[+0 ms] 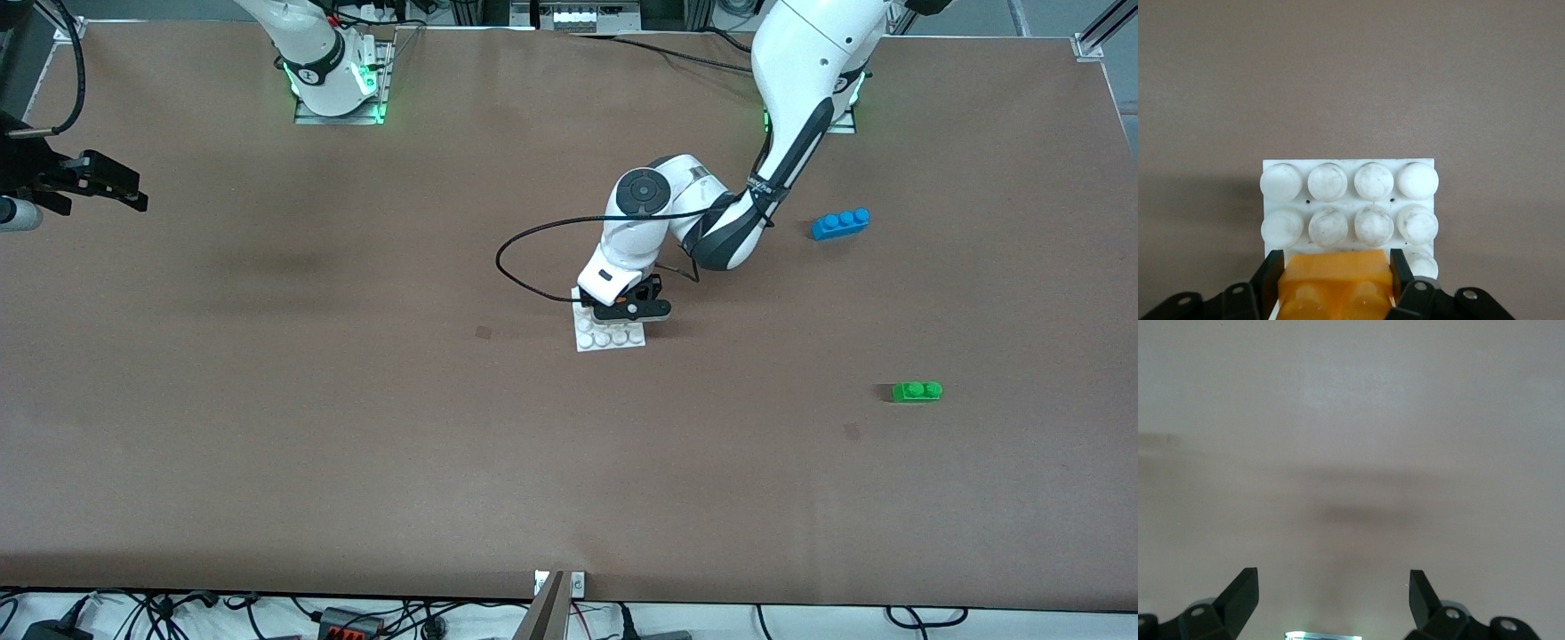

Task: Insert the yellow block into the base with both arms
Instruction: 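Press the yellow block down onto the studs with the left gripper, then open the left gripper to release the yellow block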

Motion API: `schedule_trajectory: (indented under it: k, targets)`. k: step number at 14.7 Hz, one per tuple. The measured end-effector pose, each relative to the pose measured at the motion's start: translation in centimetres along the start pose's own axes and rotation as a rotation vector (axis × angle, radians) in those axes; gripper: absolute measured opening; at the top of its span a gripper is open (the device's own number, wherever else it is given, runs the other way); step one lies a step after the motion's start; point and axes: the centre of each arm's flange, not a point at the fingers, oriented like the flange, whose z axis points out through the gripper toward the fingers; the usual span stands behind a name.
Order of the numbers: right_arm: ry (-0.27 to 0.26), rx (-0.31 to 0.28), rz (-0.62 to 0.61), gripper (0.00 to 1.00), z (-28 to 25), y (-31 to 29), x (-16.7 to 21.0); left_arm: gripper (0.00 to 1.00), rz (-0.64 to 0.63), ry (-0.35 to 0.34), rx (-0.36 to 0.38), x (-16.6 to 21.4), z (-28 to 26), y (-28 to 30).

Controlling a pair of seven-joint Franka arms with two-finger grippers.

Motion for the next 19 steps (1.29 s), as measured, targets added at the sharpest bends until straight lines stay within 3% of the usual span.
schedule_trajectory:
  k: [19]
  targets:
    - [0.0, 0.0, 0.001, 1.0, 0.0, 0.1, 0.0, 0.69, 0.007, -0.014, -0.006, -0.4, 1.8, 0.8]
